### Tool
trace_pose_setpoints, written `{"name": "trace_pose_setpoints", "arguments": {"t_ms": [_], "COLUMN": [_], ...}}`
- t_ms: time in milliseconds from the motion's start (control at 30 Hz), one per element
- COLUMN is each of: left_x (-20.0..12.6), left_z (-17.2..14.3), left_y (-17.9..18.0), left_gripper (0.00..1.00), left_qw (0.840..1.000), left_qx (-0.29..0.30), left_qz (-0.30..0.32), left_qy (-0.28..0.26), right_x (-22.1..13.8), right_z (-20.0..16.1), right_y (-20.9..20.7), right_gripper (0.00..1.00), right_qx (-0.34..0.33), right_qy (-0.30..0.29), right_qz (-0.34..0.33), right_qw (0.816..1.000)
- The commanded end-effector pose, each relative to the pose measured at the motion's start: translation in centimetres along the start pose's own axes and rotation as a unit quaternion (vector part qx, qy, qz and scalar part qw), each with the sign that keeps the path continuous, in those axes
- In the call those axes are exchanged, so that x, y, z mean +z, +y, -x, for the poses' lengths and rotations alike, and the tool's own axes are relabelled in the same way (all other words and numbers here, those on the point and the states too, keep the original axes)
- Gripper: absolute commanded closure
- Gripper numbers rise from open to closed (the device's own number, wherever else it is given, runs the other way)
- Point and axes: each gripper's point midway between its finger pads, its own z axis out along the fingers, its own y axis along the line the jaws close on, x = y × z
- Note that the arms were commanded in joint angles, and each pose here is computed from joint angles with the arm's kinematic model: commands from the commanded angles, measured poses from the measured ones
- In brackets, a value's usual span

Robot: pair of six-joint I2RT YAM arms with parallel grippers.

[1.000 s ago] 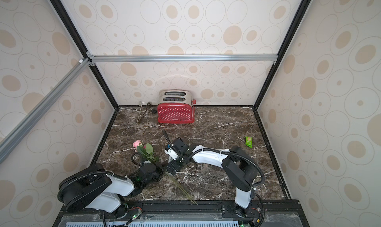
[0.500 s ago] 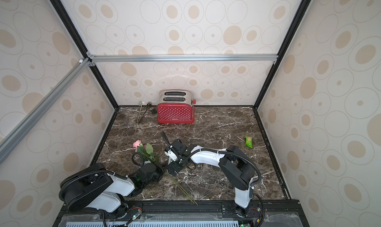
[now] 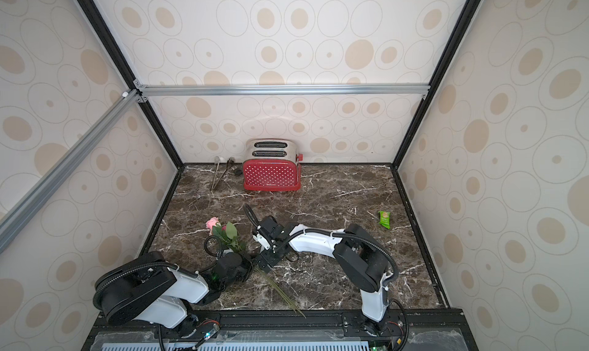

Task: Wrap bouquets with tape
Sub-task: Tear off the tape using the Tape Cutter.

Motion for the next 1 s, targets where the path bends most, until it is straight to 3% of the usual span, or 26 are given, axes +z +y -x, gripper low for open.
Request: {"name": "trace_pose_setpoints", "arguments": {"t_ms": [0,367,567,967], "left_x": [0.1,0.0,0.3,0.5], "left_z": [-1.8,-1.4,-1.2,-1.3], "left_y": [-2.0,-2.3,-2.3,-1.4], "left_gripper": [1.0,1.0,1.0,1.0], "left_qw": [0.998,0.998,0.999,0.999], "left_qx": [-0.017,-0.014,-0.008,-0.01], "left_qz": [-0.037,-0.04,-0.036,-0.027], "left_qy": [0.04,0.036,0.036,0.039], "right_x": [2.7,3.7,4.6,6.5], "right_z": [-0.1,-0.6,-0.6,-3.6], "right_y": [-3.6,-5.7,-5.9,-7.0], "right_gripper": [0.01,0.01,0.02,0.02], "right_qx": [0.021,0.005,0.004,-0.037], "right_qy": [0.007,0.029,0.037,0.09], "right_qz": [-0.089,-0.145,-0.143,-0.184], "right_qw": [0.996,0.989,0.989,0.978]}}
